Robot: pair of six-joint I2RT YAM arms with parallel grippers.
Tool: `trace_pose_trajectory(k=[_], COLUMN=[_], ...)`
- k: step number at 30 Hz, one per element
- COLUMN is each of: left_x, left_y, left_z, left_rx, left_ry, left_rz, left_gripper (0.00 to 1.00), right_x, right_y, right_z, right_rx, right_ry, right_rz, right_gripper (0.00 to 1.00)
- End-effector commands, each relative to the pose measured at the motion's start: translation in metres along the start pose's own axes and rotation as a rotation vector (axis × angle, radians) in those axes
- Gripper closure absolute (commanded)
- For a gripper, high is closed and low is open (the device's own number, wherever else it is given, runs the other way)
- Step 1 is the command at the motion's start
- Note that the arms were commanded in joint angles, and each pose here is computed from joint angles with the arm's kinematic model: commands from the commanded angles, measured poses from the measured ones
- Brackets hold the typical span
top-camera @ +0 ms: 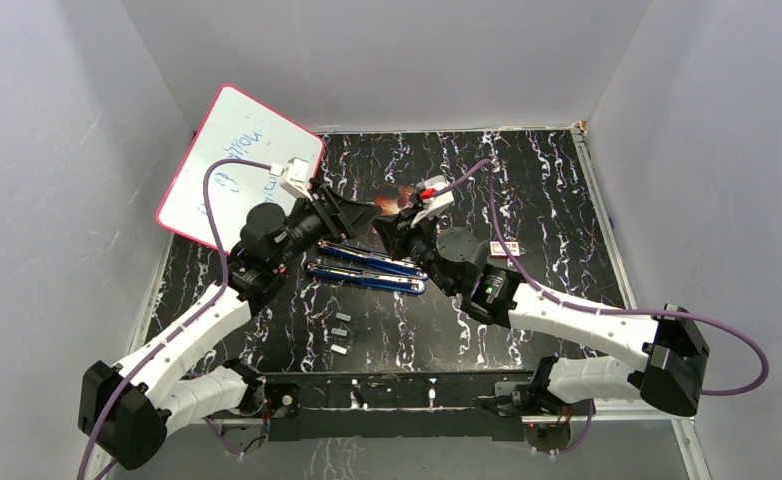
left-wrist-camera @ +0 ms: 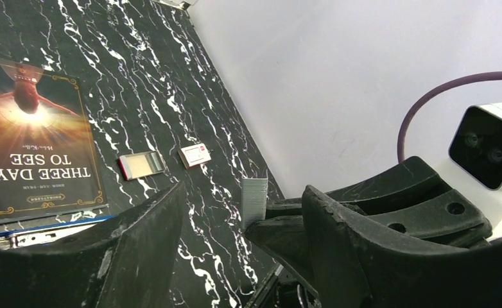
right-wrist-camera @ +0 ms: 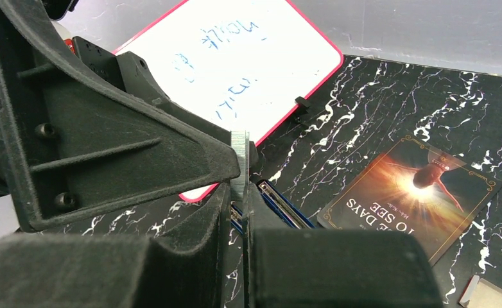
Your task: Load the staples into the stapler
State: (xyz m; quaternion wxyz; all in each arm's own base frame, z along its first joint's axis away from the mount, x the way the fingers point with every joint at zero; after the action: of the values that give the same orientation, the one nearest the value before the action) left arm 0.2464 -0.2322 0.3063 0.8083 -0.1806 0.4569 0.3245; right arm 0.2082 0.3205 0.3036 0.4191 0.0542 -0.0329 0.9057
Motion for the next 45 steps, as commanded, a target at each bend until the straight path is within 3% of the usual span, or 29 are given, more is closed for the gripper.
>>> trace_pose_trajectory(k=[1, 12, 16, 20, 24, 27, 32, 37, 40, 45], left_x=[-0.02, -0.025, -0.026, -0.025, -0.018, -0.012, 0.011, 0.048, 0.067, 0.093], left_y=[-0.002, -0.008, -0.01, -0.01, -0.006, -0.002, 0.012, 0.038, 0.05, 0.061], left_z=[0.014, 0.011, 0.008, 0.008, 0.011, 0.013, -0.009, -0.074, -0.108, -0.142], left_rx=[-0.049, -0.013, 0.008, 0.014, 0.033, 0.061, 0.252, 0.653, 0.837, 1.022], left_ry=[-0.024, -0.017, -0.008, -0.024, -0.139, -0.278, -0.533, -0.781, -0.898, -1.05], left_rz=[-0.047, -0.091, -0.093, -0.075, -0.013, 0.038, 0.022, -0.189, -0.218, -0.214], left_gripper=[0.4, 0.78, 0.97, 1.0, 1.0, 1.0, 1.0, 1.0, 1.0, 1.0], right_x=[0.007, 0.006, 0.004, 0.002, -0.004, -0.017, -0.052, -0.09, -0.094, -0.098], right_y=[0.0, 0.0, 0.0, 0.005, 0.024, 0.05, 0.086, 0.099, 0.102, 0.111], right_z=[0.035, 0.034, 0.033, 0.033, 0.028, 0.029, 0.028, 0.026, 0.034, 0.036], right_rx=[-0.086, -0.085, -0.082, -0.084, -0.052, -0.05, -0.093, -0.004, -0.001, -0.056], right_ry=[-0.049, -0.044, -0.04, -0.02, 0.043, 0.07, 0.095, 0.131, 0.14, 0.083], right_rz=[0.025, 0.019, 0.006, 0.017, 0.039, 0.039, -0.097, -0.361, -0.393, -0.408], right_gripper=[0.96, 0.96, 0.93, 0.61, 0.36, 0.27, 0.25, 0.25, 0.24, 0.24])
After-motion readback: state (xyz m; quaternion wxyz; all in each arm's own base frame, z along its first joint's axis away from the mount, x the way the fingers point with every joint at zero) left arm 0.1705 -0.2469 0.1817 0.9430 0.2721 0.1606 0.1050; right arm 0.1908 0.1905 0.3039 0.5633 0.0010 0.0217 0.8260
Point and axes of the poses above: each gripper's point midway between its finger pads, its own y axis back along the fingers, its own x axis along the line the jaws close on, z = x × y, the point moved 4 cm from there along y, back along the fingers, and after that the axes turned 11 degrees about y, right-handed, at the moved point
